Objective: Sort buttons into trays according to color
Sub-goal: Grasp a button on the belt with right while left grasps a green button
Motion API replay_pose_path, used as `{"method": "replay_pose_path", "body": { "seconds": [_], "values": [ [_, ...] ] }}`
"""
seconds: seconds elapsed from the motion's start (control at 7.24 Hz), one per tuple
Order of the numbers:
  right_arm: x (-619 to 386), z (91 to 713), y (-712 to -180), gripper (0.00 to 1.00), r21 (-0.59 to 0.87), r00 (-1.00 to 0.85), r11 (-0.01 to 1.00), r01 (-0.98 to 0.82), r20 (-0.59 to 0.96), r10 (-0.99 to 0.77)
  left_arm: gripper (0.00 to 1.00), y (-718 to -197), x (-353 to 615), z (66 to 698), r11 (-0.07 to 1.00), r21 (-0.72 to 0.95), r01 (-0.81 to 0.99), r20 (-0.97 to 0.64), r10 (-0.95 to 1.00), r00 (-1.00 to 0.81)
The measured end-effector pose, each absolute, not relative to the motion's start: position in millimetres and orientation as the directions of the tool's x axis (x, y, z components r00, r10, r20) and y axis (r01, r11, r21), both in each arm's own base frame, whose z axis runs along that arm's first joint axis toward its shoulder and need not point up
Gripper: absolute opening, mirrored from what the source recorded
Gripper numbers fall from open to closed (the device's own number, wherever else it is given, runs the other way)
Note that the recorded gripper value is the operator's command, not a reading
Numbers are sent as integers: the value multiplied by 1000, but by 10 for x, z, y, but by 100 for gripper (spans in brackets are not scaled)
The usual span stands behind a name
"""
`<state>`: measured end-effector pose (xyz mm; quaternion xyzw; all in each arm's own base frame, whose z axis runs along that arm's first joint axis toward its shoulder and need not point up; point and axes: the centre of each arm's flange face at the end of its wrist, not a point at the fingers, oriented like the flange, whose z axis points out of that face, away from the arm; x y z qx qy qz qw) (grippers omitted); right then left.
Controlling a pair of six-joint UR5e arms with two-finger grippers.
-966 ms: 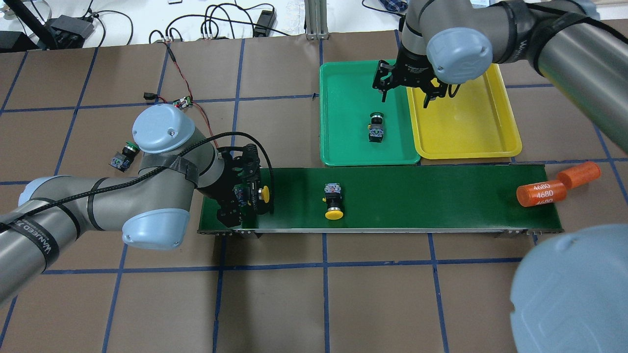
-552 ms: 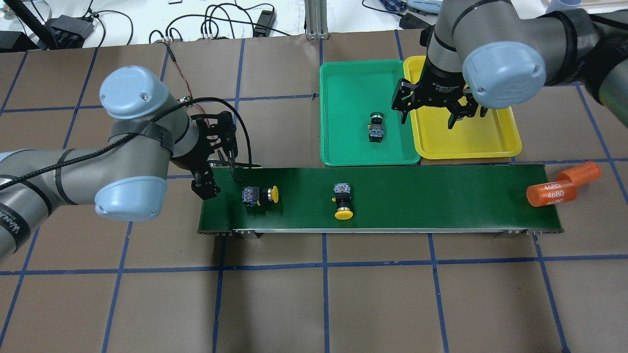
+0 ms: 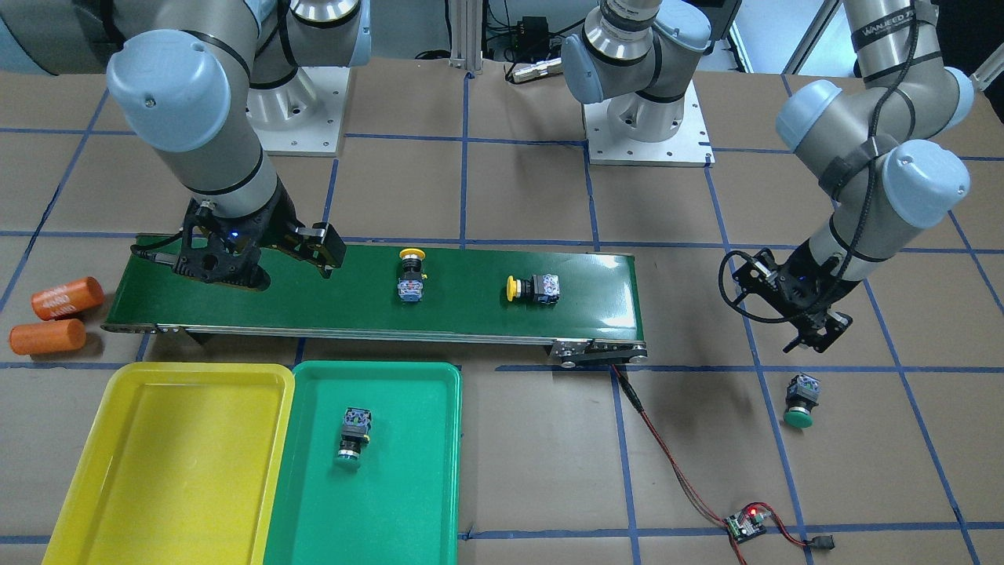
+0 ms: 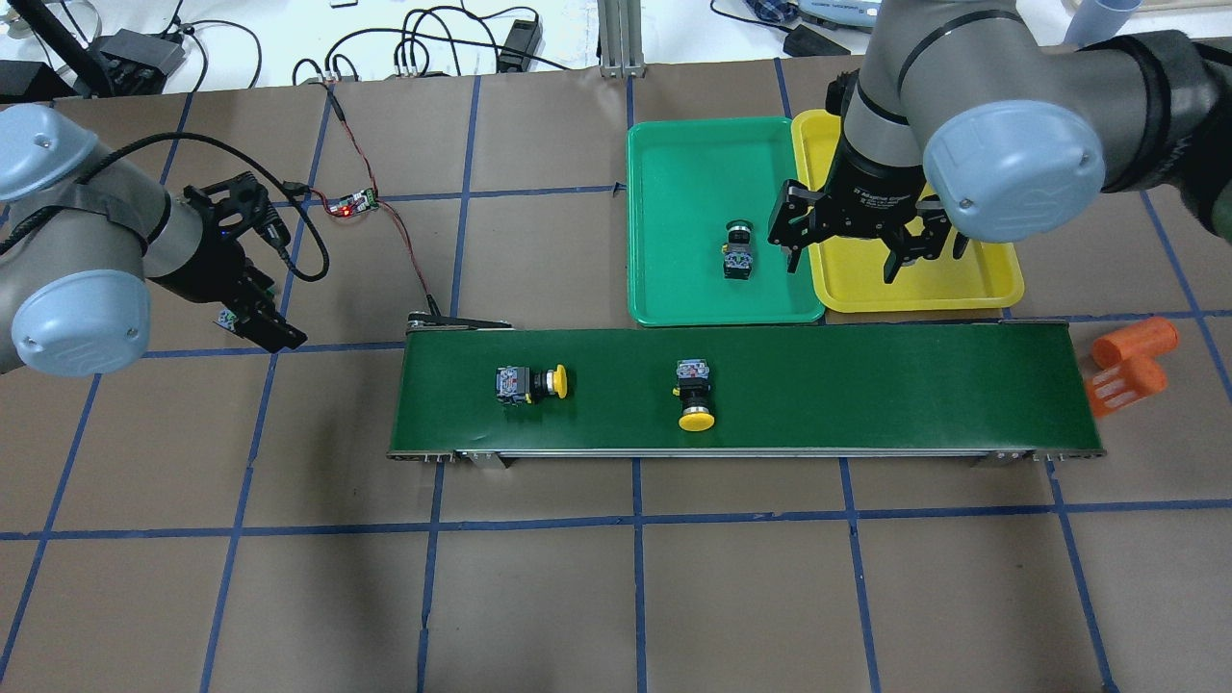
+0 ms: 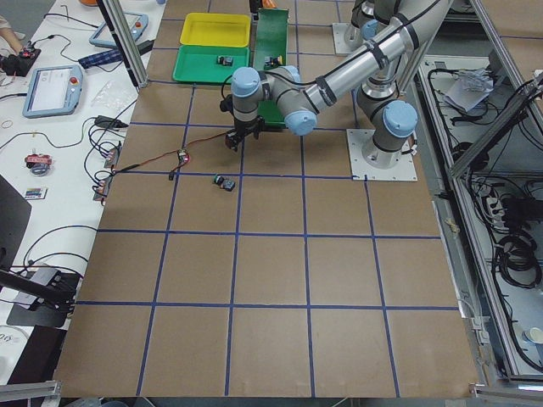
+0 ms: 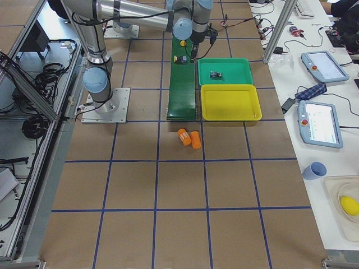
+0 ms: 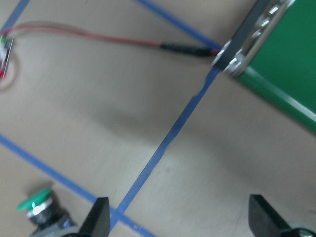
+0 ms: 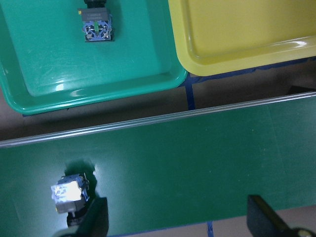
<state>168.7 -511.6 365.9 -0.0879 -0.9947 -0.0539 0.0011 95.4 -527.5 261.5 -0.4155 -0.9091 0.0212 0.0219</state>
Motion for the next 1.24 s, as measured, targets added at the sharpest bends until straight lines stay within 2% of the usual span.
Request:
{"method": "replay_pose_path", "body": {
  "seconds": [0.41,0.97,1.1,1.24],
  "values": [
    [2041,3327,-4902,100,89,-984,980,175,11,175,100,-5687,1591,2515,785,-29,619,-8,619,-785],
    [2339,2838,-4946,100,139,-988,978,156,28,154,100,-6192,1341,2110,787,-42,616,-32,615,-788],
    [2354,2727,-4969,94,157,-987,975,158,33,154,100,-6222,1334,1950,786,-32,617,-23,617,-787],
    [2363,2651,-4979,72,172,-987,972,158,38,154,100,-6211,1407,1820,792,-10,611,-14,611,-792]
  ]
}}
